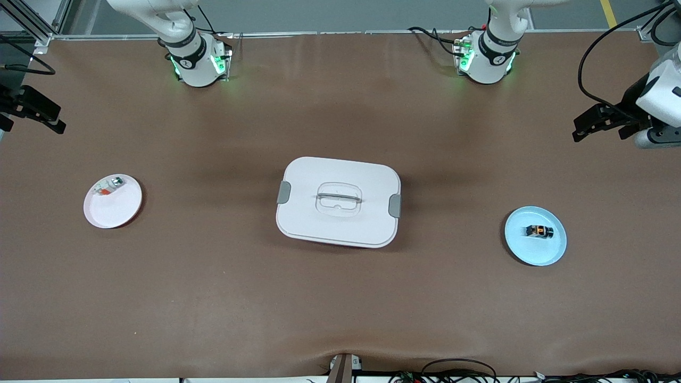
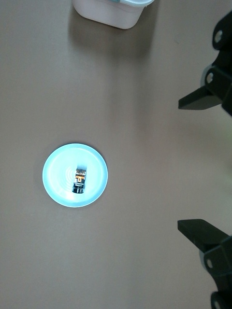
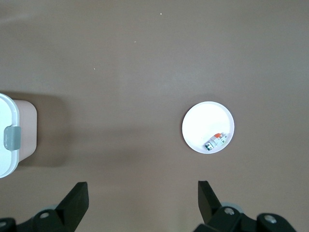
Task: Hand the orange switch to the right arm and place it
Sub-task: 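Move the left gripper toward the switch on the blue plate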
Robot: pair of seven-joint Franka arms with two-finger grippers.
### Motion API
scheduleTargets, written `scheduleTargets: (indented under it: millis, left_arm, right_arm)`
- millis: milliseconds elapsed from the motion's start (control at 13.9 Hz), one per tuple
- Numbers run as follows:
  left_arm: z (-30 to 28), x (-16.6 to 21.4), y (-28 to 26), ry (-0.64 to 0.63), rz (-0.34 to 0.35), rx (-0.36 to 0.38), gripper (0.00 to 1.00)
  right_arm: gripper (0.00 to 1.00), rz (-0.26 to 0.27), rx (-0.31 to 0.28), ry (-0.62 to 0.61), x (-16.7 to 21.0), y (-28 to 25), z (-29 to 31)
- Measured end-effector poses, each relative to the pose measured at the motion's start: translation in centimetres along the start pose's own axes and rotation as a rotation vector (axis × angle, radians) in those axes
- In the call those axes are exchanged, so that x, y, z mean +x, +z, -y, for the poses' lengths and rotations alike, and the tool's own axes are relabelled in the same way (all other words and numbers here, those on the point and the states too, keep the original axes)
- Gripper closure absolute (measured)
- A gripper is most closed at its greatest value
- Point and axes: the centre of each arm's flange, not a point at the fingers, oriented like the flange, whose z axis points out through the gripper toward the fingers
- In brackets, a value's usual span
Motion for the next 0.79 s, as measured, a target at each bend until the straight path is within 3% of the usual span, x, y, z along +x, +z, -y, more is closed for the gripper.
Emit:
scheduleTargets:
  millis: [794]
  left_arm:
    - [0.58, 0.29, 0.47, 0.024, 0.009, 0.0, 0.0]
  right_arm:
    - [0.0, -0.001, 0.0, -0.002, 0.01, -0.01, 0.03]
